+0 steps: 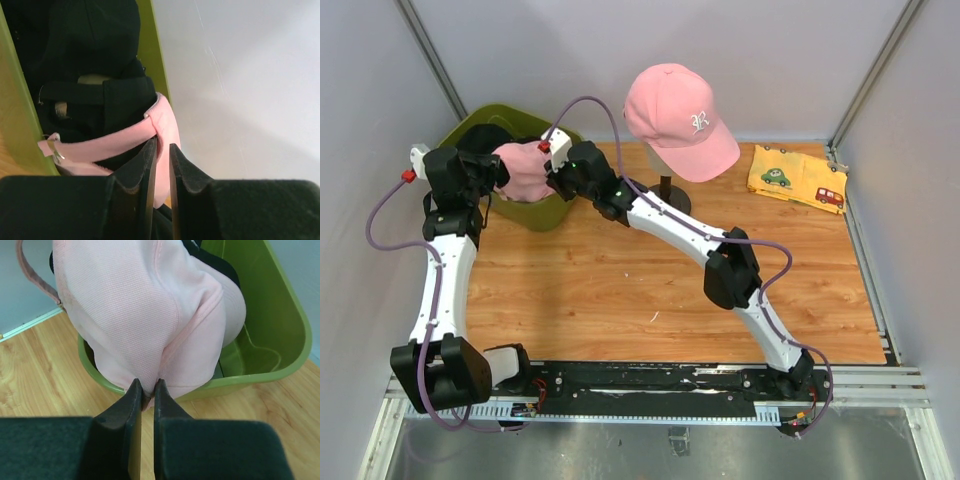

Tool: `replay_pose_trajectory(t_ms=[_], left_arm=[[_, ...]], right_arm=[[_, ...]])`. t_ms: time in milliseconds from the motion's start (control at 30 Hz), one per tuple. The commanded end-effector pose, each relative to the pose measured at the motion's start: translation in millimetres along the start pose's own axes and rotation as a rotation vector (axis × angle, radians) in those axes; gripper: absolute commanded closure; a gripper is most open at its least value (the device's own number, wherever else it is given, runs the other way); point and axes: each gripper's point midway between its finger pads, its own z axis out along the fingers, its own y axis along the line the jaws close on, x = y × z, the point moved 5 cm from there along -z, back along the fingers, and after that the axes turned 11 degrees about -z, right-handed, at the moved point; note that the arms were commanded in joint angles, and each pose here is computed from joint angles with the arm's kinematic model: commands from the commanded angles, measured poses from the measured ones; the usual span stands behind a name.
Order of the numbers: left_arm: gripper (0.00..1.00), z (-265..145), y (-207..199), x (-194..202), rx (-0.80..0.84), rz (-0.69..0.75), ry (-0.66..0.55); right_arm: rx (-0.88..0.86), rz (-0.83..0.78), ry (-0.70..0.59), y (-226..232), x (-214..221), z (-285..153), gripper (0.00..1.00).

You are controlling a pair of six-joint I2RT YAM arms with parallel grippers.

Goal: Stack the hats
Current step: Pick up the hat from the bin.

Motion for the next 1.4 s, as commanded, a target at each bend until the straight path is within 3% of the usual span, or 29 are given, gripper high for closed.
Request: replay_pose_trajectory(t_ms=[0, 600, 800, 967, 1367], left_arm=[[0.77, -8.3, -17.7, -5.0, 0.061, -0.011, 0.002], [0.67, -30.3, -30.4, -13.0, 0.06, -0.026, -0.026], [0.66, -35.7, -39.3, -18.2, 0.072, -0.037, -0.047], [0.66, -38.3, -52.4, -24.2, 0.088, -0.032, -0.065], [0.66, -49.9, -70.2, -36.5, 0.125, -0.036, -0.124]], right_arm=[[0.044, -0.011, -0.055, -3.0, -53.1, -38.5, 1.0], [0.075, 0.032, 0.078, 19.2, -58.9, -89.2, 0.99], [0.11, 0.008, 0.018, 8.4, -92.5, -93.7, 0.99], [0.132, 0.004, -0.104, -8.9, -131.5, -90.2, 1.0], [0.104, -0.026, -0.27, -12.6, -176.4, -120.2, 0.99]])
